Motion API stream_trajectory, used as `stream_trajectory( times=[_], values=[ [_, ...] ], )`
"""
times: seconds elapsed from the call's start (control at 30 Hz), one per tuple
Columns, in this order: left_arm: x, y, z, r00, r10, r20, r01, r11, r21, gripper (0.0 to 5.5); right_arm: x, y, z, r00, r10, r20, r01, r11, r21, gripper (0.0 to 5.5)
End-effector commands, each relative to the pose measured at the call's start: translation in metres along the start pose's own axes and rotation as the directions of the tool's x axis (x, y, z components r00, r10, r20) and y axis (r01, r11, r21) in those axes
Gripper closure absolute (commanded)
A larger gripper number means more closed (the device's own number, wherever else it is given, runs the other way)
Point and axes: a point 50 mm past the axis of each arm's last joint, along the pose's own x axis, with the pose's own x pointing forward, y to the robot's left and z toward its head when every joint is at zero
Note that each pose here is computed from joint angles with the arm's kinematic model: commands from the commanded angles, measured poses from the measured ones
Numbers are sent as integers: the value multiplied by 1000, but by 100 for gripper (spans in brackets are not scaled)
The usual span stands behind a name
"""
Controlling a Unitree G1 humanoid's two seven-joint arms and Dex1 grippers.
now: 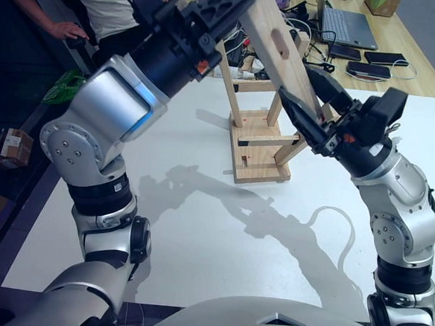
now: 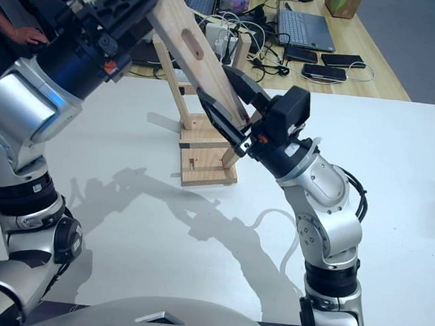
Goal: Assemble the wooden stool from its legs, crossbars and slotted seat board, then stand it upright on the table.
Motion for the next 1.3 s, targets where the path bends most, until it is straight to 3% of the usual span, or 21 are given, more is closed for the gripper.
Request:
stream_trajectory(
  times=[0.03,0.47,0.77,1.0,1.3],
  values=[
    [-1,4,-11,999,21,-36,-23,999,-45,248,-6,4,-10,1000,3,-24,-4,999,-36,347],
    [-14,13,-36,998,38,-57,-46,988,-149,248,-21,14,-26,996,52,-75,-55,997,-48,347],
    [-64,27,-77,987,140,-78,-159,926,-342,248,-50,20,-25,969,170,-178,-157,984,80,347],
    [-76,52,-99,965,248,-82,-260,883,-391,248,-73,35,-57,924,240,-297,-178,959,219,347],
    [-103,79,-131,926,324,-191,-375,835,-402,248,-84,47,-96,862,340,-376,-228,923,311,347]
  ],
)
